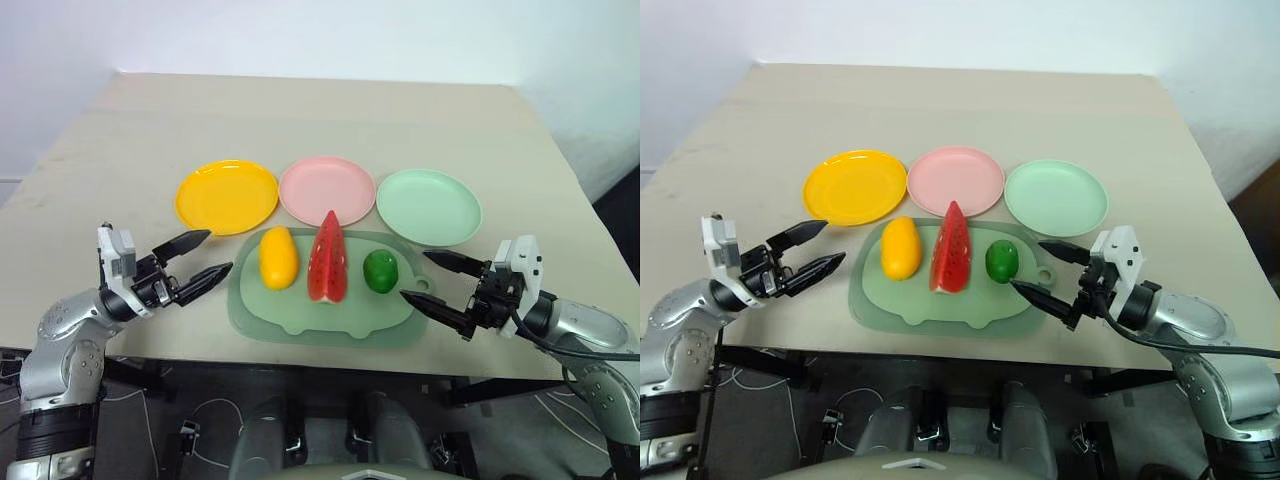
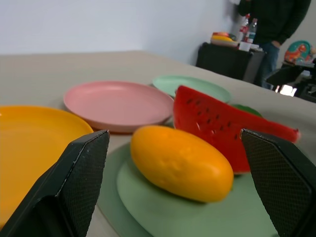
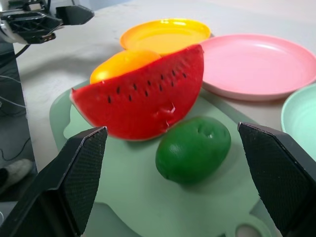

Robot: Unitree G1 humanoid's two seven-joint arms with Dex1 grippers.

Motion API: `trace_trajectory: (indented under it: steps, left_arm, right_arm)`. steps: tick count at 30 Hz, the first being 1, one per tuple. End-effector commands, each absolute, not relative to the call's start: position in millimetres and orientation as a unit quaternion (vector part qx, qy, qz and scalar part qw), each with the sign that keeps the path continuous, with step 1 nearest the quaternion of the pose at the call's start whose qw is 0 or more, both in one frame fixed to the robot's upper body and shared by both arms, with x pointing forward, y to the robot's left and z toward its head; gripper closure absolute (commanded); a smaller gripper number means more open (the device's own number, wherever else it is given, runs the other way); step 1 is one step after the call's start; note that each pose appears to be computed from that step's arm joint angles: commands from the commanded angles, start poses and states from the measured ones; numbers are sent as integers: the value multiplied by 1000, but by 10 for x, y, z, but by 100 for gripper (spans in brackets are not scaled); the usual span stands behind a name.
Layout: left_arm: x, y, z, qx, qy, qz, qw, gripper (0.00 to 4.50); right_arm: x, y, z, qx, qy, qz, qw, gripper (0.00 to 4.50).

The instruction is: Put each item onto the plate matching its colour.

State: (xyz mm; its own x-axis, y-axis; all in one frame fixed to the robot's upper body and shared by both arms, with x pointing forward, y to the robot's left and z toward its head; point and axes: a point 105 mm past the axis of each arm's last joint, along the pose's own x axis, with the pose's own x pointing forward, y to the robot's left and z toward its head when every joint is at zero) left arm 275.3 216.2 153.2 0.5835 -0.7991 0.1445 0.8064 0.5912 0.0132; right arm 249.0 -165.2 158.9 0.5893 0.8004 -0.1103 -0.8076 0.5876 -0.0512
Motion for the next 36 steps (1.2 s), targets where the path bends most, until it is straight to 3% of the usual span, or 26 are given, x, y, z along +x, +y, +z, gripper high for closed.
trace_trajectory:
  steps: [1,10,18,24,32,36]
  left_arm:
    - [2706,2130,1602,-1,-72,-465,882,4]
    - [2740,2033,1678,-9,-86,-472,877,4]
    - [2808,1970,1673,-12,-83,-489,868,4]
    - [2882,1959,1682,8,-83,-493,866,4]
    - [2995,1910,1657,3,-96,-485,870,4]
    - [2999,1861,1651,0,-99,-487,868,4]
  right_arm:
    - [2507,-1703,1688,-63,23,453,889,0]
    - [2535,-1685,1733,-64,23,451,890,0]
    - [2438,-1655,1692,-40,114,454,883,0]
    - [2563,-1597,1884,-2,102,428,898,0]
    - [2716,-1408,1594,-8,201,368,908,0]
    - [2807,-1359,1577,9,209,348,914,0]
